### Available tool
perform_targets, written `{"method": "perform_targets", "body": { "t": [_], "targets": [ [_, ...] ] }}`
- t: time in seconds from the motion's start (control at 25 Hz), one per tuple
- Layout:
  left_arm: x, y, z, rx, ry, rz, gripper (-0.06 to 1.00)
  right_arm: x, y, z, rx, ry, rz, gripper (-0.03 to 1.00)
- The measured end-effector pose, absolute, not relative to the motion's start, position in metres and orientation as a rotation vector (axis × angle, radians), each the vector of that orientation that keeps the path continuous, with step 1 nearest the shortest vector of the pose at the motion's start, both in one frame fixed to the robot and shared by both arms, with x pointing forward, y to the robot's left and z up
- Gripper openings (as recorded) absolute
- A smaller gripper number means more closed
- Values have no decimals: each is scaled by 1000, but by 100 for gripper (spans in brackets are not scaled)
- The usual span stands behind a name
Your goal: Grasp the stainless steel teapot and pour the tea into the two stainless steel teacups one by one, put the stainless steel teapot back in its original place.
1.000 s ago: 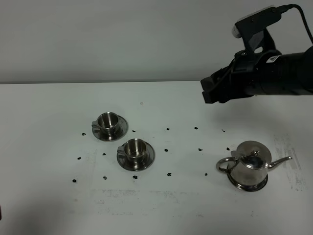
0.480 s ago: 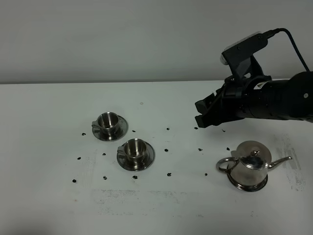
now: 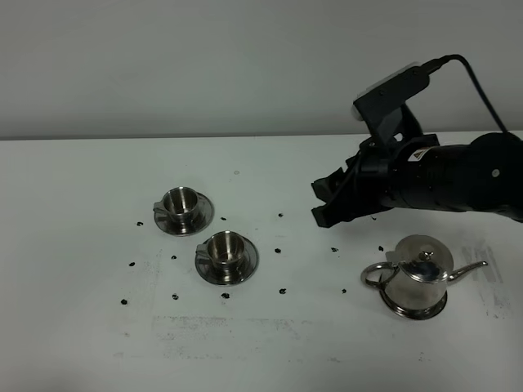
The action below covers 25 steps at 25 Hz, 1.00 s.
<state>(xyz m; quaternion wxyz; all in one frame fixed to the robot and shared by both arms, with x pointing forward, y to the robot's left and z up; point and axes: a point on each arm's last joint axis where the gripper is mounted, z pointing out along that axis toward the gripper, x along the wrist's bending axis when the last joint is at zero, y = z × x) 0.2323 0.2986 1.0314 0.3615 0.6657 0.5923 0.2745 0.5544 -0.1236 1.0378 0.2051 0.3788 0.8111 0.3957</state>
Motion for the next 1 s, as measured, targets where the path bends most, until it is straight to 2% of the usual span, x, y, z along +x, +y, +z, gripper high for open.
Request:
{"method": "perform_targets", "body": {
  "t": [0.2,0.6,0.88,1.0],
  "targets": [
    [232,299,1031,1711,1530,711,52,540,-99,1038,953,2313,1129,52],
    [233,298,1031,1581,1709,811,50,539,-95,1038,931,2311,1131,52],
    [233,298,1031,1581,1710,812,50,548,-89,1005,960,2380,1050,52],
    [233,298,1031,1581,1710,812,50,550,-89,1002,962,2375,1043,52]
  ]
}}
